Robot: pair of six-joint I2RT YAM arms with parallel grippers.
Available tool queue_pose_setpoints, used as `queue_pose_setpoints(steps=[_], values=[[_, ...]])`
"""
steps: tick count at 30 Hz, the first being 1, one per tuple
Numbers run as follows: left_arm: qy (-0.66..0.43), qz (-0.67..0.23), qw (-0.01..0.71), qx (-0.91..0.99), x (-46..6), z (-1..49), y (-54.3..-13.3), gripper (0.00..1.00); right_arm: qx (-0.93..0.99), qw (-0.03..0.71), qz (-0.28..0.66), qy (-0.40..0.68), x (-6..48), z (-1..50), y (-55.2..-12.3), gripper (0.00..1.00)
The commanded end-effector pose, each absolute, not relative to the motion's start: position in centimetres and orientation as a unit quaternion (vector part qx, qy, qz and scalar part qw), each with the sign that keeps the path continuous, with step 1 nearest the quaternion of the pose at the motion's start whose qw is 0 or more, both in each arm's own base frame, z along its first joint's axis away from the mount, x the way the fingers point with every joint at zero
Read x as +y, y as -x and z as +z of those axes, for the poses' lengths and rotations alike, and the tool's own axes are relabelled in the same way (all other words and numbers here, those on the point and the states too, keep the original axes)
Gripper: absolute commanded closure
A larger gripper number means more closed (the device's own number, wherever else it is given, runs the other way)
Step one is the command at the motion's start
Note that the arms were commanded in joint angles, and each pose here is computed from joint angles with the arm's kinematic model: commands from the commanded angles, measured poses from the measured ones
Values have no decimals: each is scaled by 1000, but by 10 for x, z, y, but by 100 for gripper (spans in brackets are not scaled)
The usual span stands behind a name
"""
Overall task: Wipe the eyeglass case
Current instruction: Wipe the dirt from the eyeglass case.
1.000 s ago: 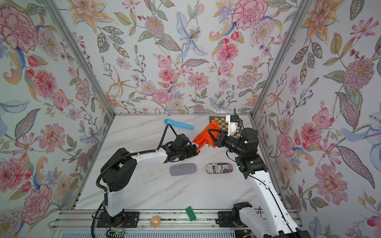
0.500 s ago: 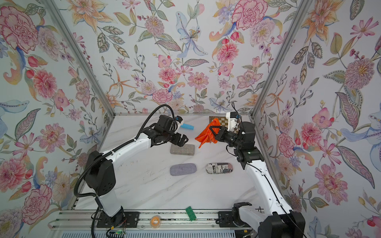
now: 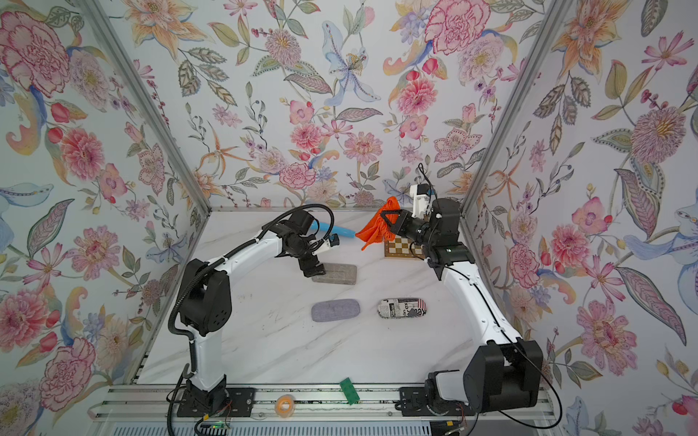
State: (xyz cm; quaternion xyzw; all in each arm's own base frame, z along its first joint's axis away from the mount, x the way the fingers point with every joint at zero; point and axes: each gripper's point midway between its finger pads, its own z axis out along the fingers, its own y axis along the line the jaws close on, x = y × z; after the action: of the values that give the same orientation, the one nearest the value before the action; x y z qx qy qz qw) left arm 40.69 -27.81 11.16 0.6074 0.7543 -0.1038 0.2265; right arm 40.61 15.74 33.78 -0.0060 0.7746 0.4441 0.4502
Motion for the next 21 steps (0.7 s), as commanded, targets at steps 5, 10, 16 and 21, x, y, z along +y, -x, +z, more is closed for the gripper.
queue_pose_setpoints(steps=[5, 10, 16, 21], values=[[-642, -153, 173, 731, -286, 95, -394, 9, 771, 447, 453, 16, 152, 348, -413, 100], [-651, -139, 164, 728, -283, 78, -395, 8, 765, 439, 470, 37, 159, 351, -413, 100], [-650, -147, 144, 732, -285, 60, -395, 7, 767, 431, 473, 41, 162, 345, -419, 100], [-650, -145, 142, 732, -283, 52, -392, 7, 769, 427, 475, 43, 166, 342, -422, 100]])
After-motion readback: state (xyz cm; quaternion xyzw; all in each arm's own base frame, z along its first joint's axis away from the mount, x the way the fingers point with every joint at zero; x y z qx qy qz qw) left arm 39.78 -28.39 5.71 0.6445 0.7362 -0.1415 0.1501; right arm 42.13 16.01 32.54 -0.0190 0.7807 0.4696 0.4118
